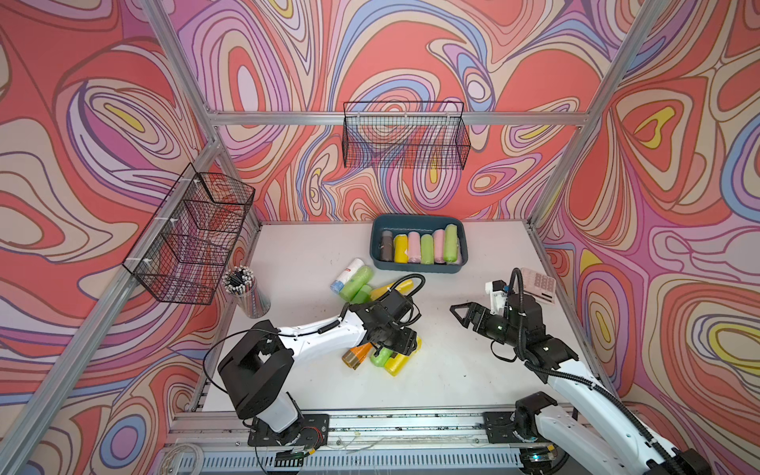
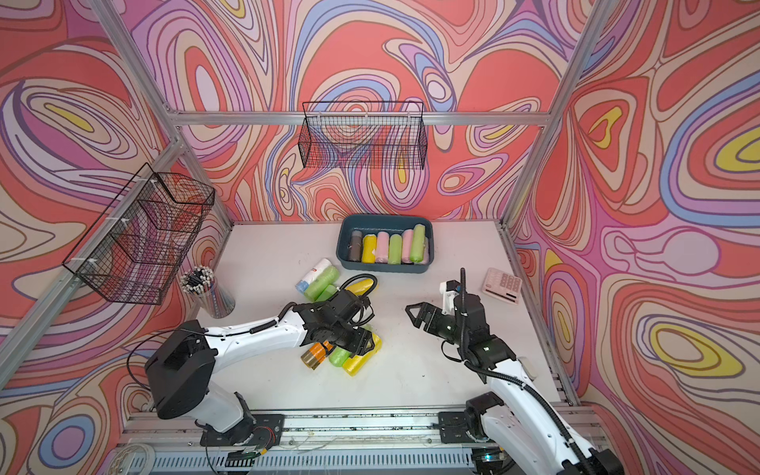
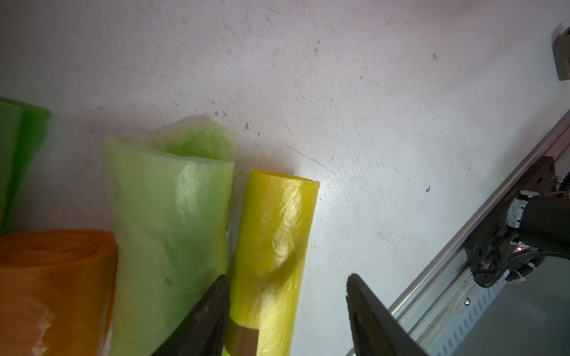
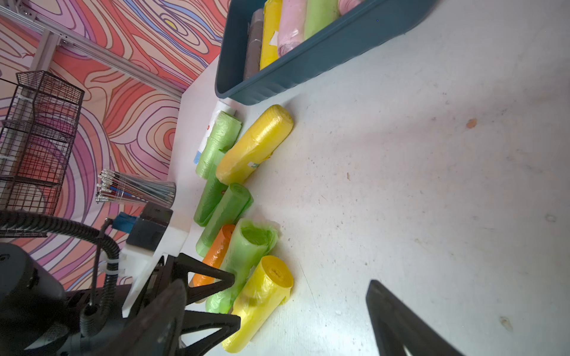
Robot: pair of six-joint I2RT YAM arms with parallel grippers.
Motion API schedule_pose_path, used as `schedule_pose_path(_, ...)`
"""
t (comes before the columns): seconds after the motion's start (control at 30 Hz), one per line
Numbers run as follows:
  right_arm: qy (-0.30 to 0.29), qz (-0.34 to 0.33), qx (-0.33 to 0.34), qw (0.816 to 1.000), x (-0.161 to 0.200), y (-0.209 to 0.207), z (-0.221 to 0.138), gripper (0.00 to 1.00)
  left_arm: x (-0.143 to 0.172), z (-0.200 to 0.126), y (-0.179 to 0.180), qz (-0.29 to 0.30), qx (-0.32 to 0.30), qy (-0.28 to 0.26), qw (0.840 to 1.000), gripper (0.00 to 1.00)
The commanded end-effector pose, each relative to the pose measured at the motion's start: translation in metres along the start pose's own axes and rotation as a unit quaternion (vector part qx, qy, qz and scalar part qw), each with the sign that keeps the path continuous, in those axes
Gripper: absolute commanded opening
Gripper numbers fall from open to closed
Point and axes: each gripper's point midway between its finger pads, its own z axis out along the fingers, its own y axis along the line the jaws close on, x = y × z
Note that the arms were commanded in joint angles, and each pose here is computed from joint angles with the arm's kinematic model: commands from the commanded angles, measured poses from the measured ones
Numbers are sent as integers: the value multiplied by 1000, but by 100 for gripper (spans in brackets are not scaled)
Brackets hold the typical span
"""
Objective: Put the roll of trash bags into the storage box
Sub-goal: Pick up the roll of trash bags from the center of the board.
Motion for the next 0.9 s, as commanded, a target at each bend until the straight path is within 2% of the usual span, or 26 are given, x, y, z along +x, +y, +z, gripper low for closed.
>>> schedule_pose_path(0.0,1,6,14,1000,3,-7,-1,93,6,8,0,1,-3,9,1000,60)
schedule_pose_path(0.57,-4,-24,30,999,-16,8,-12,93,14,35,12,-21,-59,52,997,55)
schedule_pose_path(0.87,-17,-19,28,999,-20,13,-21,93,13,38,20,-14,-100,45,994,52)
